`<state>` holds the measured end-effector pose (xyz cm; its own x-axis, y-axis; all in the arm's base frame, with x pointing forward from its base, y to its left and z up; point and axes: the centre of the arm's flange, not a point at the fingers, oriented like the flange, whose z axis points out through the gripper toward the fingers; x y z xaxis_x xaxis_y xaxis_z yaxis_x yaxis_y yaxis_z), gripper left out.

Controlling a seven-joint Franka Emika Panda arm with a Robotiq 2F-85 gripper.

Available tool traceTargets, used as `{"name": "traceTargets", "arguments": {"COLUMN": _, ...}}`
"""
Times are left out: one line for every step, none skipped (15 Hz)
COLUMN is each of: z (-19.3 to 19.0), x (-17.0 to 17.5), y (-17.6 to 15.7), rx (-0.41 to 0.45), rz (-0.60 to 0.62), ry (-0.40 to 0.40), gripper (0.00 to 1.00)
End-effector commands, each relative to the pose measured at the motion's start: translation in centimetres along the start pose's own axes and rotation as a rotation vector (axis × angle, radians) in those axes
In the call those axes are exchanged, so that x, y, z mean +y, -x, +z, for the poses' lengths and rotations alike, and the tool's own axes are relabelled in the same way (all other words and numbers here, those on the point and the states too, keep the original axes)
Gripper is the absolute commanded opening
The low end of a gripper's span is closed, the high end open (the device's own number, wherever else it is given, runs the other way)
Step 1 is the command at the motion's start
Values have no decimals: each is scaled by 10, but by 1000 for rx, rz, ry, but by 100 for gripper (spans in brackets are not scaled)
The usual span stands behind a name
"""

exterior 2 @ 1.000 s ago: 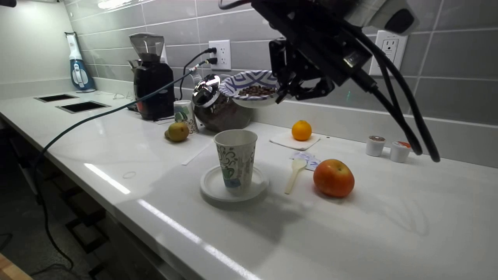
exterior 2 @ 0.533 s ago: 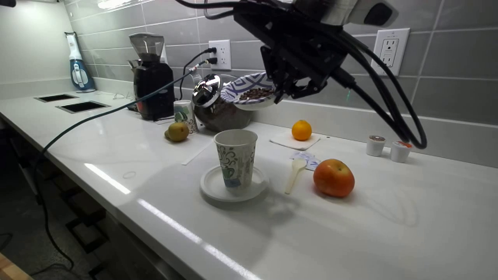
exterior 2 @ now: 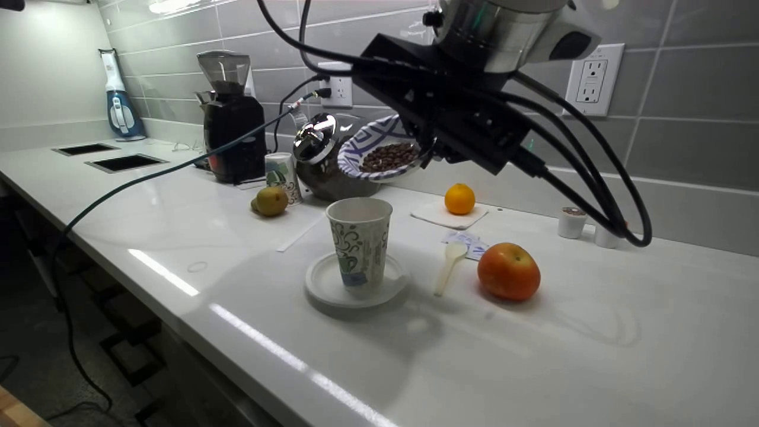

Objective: Pour the contents in the bowl into the coffee cup.

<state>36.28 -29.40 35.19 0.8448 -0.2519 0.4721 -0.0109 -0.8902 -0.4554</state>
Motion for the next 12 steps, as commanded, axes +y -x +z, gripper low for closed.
{"name": "traceTargets", "arguments": {"z": 0, "x": 0, "y": 12, "rx": 76, "rz": -87, "ry": -33, "gripper": 3}}
{"name": "traceTargets", "arguments": {"z": -2, "x": 0, "y": 12, "rx": 96, "rz": -112, "ry": -31, "gripper": 3}}
{"name": "traceTargets", "arguments": {"z": -4, "x": 1, "y": 11, "rx": 110, "rz": -130, "ry": -32, "gripper": 2}}
{"name": "traceTargets", "arguments": {"z": -8, "x": 3, "y": 8, "rx": 124, "rz": -134, "ry": -45, "gripper": 1}}
{"name": "traceTargets", "arguments": {"z": -2, "x": 5, "y": 5, "rx": 66, "rz": -105, "ry": -17, "gripper": 4}}
{"name": "traceTargets", "arguments": {"z": -3, "x": 6, "y": 5, "rx": 76, "rz": -112, "ry": -20, "gripper": 4}}
{"name": "traceTargets", "arguments": {"z": -4, "x": 6, "y": 5, "rx": 82, "rz": -117, "ry": -21, "gripper": 4}}
{"name": "traceTargets", "arguments": {"z": -5, "x": 6, "y": 5, "rx": 85, "rz": -119, "ry": -21, "gripper": 4}}
{"name": "traceTargets", "arguments": {"z": -5, "x": 6, "y": 5, "rx": 86, "rz": -121, "ry": -21, "gripper": 4}}
{"name": "traceTargets", "arguments": {"z": -6, "x": 6, "y": 5, "rx": 87, "rz": -122, "ry": -21, "gripper": 4}}
{"name": "traceTargets", "arguments": {"z": -3, "x": 5, "y": 4, "rx": 90, "rz": -136, "ry": 2, "gripper": 1}}
{"name": "traceTargets", "arguments": {"z": -2, "x": 4, "y": 4, "rx": 96, "rz": -147, "ry": 0, "gripper": 2}}
